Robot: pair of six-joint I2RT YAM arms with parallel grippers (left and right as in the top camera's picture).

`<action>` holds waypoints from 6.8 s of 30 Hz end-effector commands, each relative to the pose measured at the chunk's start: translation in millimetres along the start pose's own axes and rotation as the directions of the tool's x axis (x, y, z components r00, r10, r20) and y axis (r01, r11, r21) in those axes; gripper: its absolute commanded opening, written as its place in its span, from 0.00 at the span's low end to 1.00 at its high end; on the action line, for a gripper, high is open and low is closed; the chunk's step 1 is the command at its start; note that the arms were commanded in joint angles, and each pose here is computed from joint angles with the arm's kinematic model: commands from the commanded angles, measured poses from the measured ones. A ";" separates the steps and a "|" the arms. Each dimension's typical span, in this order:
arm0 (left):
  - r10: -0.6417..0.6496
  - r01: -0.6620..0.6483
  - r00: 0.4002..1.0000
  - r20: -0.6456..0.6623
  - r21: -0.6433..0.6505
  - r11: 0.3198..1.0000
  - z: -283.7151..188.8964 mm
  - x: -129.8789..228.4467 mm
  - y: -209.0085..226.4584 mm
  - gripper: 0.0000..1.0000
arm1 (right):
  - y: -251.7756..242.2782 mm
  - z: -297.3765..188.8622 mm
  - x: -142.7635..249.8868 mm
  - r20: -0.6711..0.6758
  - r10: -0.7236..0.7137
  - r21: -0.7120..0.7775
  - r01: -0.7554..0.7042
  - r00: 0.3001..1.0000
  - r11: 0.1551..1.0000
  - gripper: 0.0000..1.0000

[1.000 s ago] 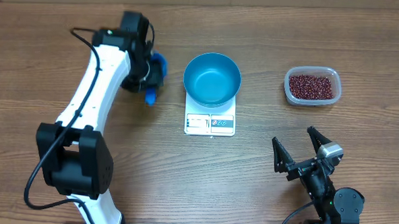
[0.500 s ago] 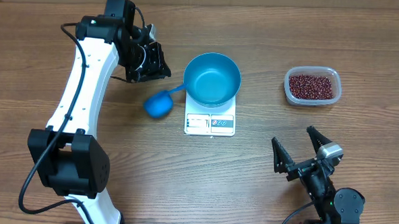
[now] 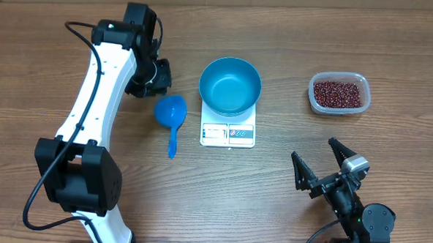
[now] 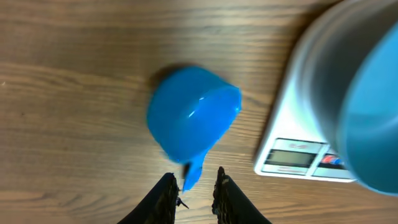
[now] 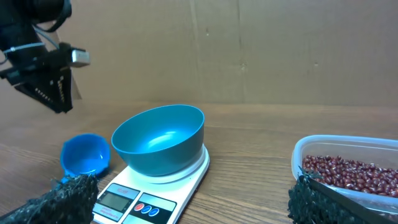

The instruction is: Scoop item into bowl and weigh 150g on scale

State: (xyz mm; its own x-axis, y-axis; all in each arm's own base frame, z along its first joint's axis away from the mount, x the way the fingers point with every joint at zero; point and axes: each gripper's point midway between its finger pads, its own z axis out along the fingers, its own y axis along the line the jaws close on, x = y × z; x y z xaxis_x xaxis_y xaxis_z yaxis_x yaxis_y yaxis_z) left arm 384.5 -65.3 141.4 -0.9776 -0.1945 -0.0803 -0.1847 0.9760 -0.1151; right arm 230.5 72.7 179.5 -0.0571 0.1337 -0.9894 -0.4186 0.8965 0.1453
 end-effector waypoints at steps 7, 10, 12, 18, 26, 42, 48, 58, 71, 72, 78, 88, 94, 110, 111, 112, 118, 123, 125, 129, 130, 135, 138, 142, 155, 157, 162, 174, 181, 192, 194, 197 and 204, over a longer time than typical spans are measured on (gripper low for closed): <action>-0.036 0.029 0.995 -0.089 -0.077 0.997 38.8 32.9 21.0 0.22 | 1.5 0.3 2.9 -0.001 0.004 -0.009 -0.004 1.000 1.000 1.00; -0.041 0.033 0.995 -0.095 -0.082 0.996 43.3 35.4 23.0 0.26 | 1.5 0.3 3.2 -0.002 0.004 -0.010 -0.004 1.000 1.000 1.00; -0.046 0.039 0.995 -0.091 -0.081 0.996 44.3 34.2 23.4 0.29 | 1.5 0.3 3.1 -0.002 0.004 -0.010 -0.004 1.000 1.000 1.00; -0.070 0.064 0.994 -0.082 -0.080 0.995 46.8 33.1 22.8 0.32 | 1.5 0.3 3.1 -0.002 0.004 -0.010 -0.004 1.000 1.000 1.00; -0.140 0.124 0.980 -0.143 -0.117 0.985 58.3 53.7 30.0 0.55 | 1.5 0.3 3.2 -0.002 0.004 -0.010 -0.004 1.000 1.000 1.00; -0.182 0.177 0.980 -0.074 -0.077 0.981 99.0 48.4 30.8 0.55 | 1.5 0.3 3.2 -0.002 0.004 -0.010 -0.004 1.000 1.000 1.00; -0.181 0.175 0.982 -0.052 -0.110 0.978 98.4 44.2 40.4 0.56 | 1.5 0.3 3.2 -0.002 0.004 -0.010 -0.004 1.000 1.000 1.00; -0.143 0.142 0.990 0.001 -0.077 0.987 100.5 28.8 38.5 0.55 | 1.5 0.3 3.2 -0.002 0.004 -0.010 -0.004 1.000 1.000 1.00; -0.146 0.144 0.989 -0.015 -0.092 0.985 115.2 40.7 44.6 0.41 | 1.5 0.3 3.2 -0.002 0.005 -0.010 -0.005 1.000 1.000 1.00; -0.145 0.144 0.989 -0.010 -0.093 0.985 115.3 39.6 44.8 0.38 | 1.5 0.3 3.2 -0.002 0.005 -0.010 -0.005 1.000 1.000 1.00; -0.143 0.144 0.990 0.017 -0.118 0.982 114.9 34.8 49.5 0.31 | 1.5 0.3 3.2 -0.002 0.005 -0.010 -0.005 1.000 1.000 1.00; -0.135 0.141 0.989 0.063 -0.107 0.984 114.9 23.1 47.6 0.35 | 1.5 0.3 3.2 -0.002 0.005 -0.010 -0.005 1.000 1.000 1.00; -0.127 0.134 0.989 0.074 -0.099 0.986 114.9 19.9 46.2 0.29 | 1.5 0.3 3.2 -0.002 0.005 -0.010 -0.005 1.000 1.000 1.00; -0.114 0.115 0.992 0.057 -0.021 0.993 102.5 13.5 29.3 0.10 | 1.5 0.3 3.2 -0.002 0.005 -0.010 -0.005 1.000 1.000 1.00; -0.114 0.115 0.992 0.056 -0.017 0.993 98.6 11.6 27.5 0.09 | 1.5 0.3 3.2 -0.002 0.005 -0.010 -0.005 1.000 1.000 1.00; -0.114 0.115 0.992 0.056 -0.011 0.993 93.7 9.4 25.5 0.08 | 1.5 0.3 3.2 -0.002 0.004 -0.010 -0.004 1.000 1.000 1.00; -0.104 0.103 0.989 0.104 0.012 0.995 29.3 -18.2 10.7 0.07 | 1.5 0.3 3.2 -0.002 0.004 -0.010 -0.004 1.000 1.000 1.00; -0.073 0.056 0.987 0.144 0.118 0.991 -19.9 -29.9 -12.7 0.08 | 2.9 0.2 2.6 0.000 0.003 -0.017 -0.003 1.000 1.000 1.00; -0.067 0.036 0.987 0.149 0.205 0.978 -39.9 -30.5 -27.6 0.09 | 12.1 -0.2 -0.7 0.011 -0.006 -0.070 0.007 1.000 0.998 1.00; -0.064 0.003 0.985 0.161 0.354 0.935 -70.9 -28.5 -48.8 0.09 | 33.1 -3.4 -12.2 0.052 -0.034 -0.184 0.043 0.998 0.982 1.00; -0.064 -0.005 0.984 0.165 0.386 0.922 -77.1 -28.0 -52.8 0.09 | 33.5 -3.9 -15.4 0.054 -0.029 -0.183 0.038 0.998 0.982 1.00; -0.072 -0.012 0.987 0.143 0.518 0.855 -94.1 -24.3 -75.1 0.09 | 35.0 -9.9 -47.6 0.038 0.027 -0.147 -0.021 0.999 0.989 1.00; -0.069 -0.020 0.990 0.125 0.597 0.802 -103.3 -22.8 -92.6 0.09 | 35.2 -13.2 -79.5 0.005 0.039 -0.103 -0.038 0.999 0.994 1.00; -0.063 -0.022 0.993 0.101 0.675 0.737 -114.4 -19.6 -115.9 0.09 | 38.6 -8.5 -118.1 -0.091 0.079 -0.081 -0.086 0.993 0.993 1.00; 0.018 0.029 0.999 -0.045 0.847 0.531 -151.8 15.8 -198.6 0.12 | 87.9 34.4 -169.2 -0.352 0.151 -0.424 -0.301 0.924 0.854 1.00; 0.028 0.030 0.998 -0.052 0.859 0.511 -156.2 18.6 -206.1 0.09 | 88.7 40.2 -163.0 -0.396 0.181 -0.434 -0.357 0.900 0.827 1.00; 0.043 0.014 0.998 -0.039 0.878 0.479 -164.3 21.8 -222.6 0.07 | 74.2 63.2 -135.7 -0.591 0.493 -0.189 -0.703 0.639 0.685 1.00; 0.003 0.069 0.997 -0.082 0.860 0.505 -160.0 29.9 -241.1 0.04 | 64.5 103.4 -112.3 -0.584 0.516 -0.077 -0.675 0.627 0.733 0.70; -0.068 0.197 0.980 -0.189 0.835 0.514 -157.2 32.7 -244.4 0.04 | 77.0 115.0 -126.5 -0.525 0.485 -0.005 -0.572 0.699 0.820 0.70; -0.065 0.262 0.961 -0.269 0.813 0.519 -156.1 52.5 -260.8 0.04 | 85.2 139.4 -135.9 -0.398 0.507 0.077 -0.523 0.764 0.849 0.57; -0.079 0.261 0.963 -0.259 0.810 0.526 -154.2 50.3 -260.4 0.04 | 85.3 143.1 -137.8 -0.389 0.506 0.069 -0.523 0.770 0.849 0.51; -0.094 0.261 0.964 -0.250 0.806 0.532 -152.4 47.9 -259.7 0.05 | 83.2 147.8 -142.8 -0.361 0.506 0.064 -0.520 0.783 0.852 0.42; -0.096 0.268 0.961 -0.258 0.804 0.530 -152.8 48.4 -260.0 0.07 | 79.1 157.3 -133.8 -0.365 0.508 0.088 -0.514 0.780 0.853 0.27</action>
State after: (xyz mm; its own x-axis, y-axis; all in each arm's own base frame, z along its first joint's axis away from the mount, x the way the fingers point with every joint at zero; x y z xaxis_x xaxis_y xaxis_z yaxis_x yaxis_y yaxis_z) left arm 372.8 -314.1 300.7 -0.9439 -0.2557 0.2092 -0.3012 0.4057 -0.8629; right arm 339.9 193.5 318.4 -0.6077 0.3905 -0.6915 -0.2615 0.7238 0.6385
